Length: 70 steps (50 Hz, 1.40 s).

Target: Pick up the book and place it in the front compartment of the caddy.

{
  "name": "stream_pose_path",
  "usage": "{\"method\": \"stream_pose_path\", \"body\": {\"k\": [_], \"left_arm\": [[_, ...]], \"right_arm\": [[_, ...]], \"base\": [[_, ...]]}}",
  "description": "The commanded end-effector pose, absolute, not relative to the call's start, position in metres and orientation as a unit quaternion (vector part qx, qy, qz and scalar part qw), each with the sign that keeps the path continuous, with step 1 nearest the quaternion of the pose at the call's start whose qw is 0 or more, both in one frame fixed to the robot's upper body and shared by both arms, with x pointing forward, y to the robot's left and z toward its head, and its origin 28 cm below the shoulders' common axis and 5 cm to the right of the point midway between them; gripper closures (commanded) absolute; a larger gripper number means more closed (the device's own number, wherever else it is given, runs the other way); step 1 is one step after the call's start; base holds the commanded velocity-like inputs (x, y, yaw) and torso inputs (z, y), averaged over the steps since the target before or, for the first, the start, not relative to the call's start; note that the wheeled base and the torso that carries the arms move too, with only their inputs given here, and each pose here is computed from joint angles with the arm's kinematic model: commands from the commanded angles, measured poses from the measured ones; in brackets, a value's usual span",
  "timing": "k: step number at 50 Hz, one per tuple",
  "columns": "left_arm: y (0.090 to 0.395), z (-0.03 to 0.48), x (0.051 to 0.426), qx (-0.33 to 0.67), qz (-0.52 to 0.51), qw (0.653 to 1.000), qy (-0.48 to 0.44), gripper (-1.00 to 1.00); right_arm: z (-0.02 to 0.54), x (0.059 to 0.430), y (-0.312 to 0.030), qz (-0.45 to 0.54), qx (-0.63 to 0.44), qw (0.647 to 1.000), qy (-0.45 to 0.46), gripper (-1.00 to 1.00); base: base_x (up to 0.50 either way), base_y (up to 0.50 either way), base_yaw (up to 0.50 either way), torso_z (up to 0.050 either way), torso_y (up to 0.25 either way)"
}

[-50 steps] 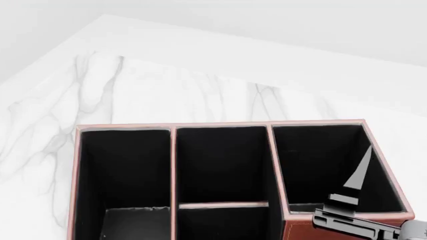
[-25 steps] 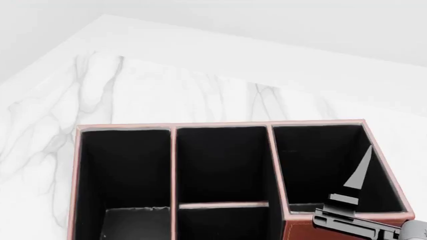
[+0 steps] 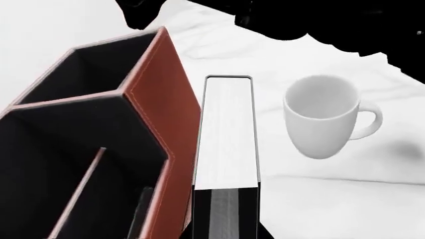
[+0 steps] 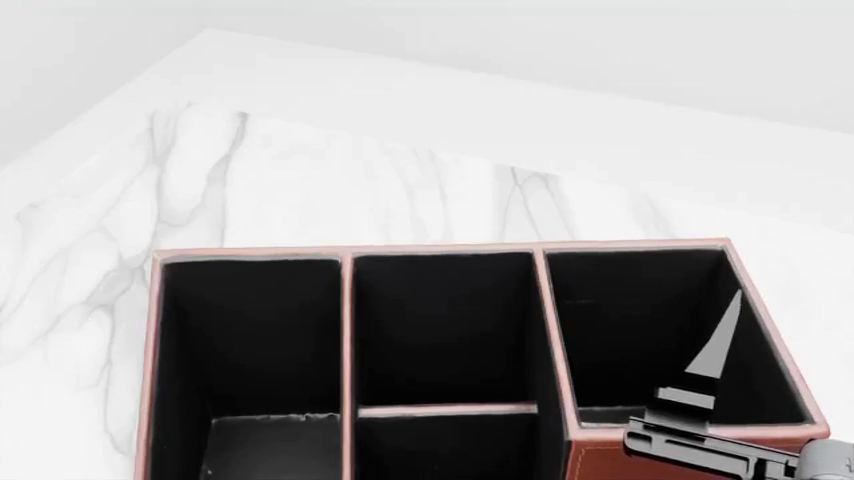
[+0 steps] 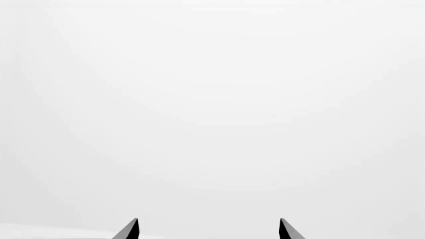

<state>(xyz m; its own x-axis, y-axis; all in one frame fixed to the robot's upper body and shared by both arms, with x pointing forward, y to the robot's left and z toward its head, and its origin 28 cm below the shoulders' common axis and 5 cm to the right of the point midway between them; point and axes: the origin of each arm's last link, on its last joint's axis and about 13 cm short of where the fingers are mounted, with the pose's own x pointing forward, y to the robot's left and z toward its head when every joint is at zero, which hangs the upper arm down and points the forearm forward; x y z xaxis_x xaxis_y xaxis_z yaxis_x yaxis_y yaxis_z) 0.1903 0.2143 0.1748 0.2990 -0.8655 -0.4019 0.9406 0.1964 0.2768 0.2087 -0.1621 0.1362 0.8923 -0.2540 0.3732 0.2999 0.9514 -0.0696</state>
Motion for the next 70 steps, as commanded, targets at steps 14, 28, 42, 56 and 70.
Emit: {"method": "stream_pose_path", "body": {"k": [14,28,42,56,70], "left_arm": [[0.213,0.216,0.226,0.301,-0.547,0.781,-0.015,1.00],[0.213,0.238,0.246,0.337,-0.528,0.776,-0.068,1.00],[0.209,0.252,0.273,0.381,-0.502,0.768,-0.114,1.00],[0.206,0.252,0.295,0.413,-0.483,0.757,-0.147,1.00],[0.201,0.234,0.319,0.416,-0.481,0.756,-0.154,1.00]], "right_arm": [[0.134,0.214,-0.166,-0.155,-0.065,0.970,-0.178,-1.00],[0.133,0.214,-0.166,-0.157,-0.068,0.969,-0.176,-1.00],[0.132,0.216,-0.166,-0.156,-0.068,0.970,-0.175,-1.00],[0.129,0.215,-0.167,-0.156,-0.067,0.970,-0.175,-1.00],[0.133,0.216,-0.169,-0.160,-0.062,0.970,-0.175,-1.00]], "base": [[0.00,0.00,0.00,0.000,0.001],[0.00,0.00,0.00,0.000,0.001],[0.00,0.00,0.00,0.000,0.001],[0.00,0.00,0.00,0.000,0.001],[0.00,0.00,0.00,0.000,0.001]]}}
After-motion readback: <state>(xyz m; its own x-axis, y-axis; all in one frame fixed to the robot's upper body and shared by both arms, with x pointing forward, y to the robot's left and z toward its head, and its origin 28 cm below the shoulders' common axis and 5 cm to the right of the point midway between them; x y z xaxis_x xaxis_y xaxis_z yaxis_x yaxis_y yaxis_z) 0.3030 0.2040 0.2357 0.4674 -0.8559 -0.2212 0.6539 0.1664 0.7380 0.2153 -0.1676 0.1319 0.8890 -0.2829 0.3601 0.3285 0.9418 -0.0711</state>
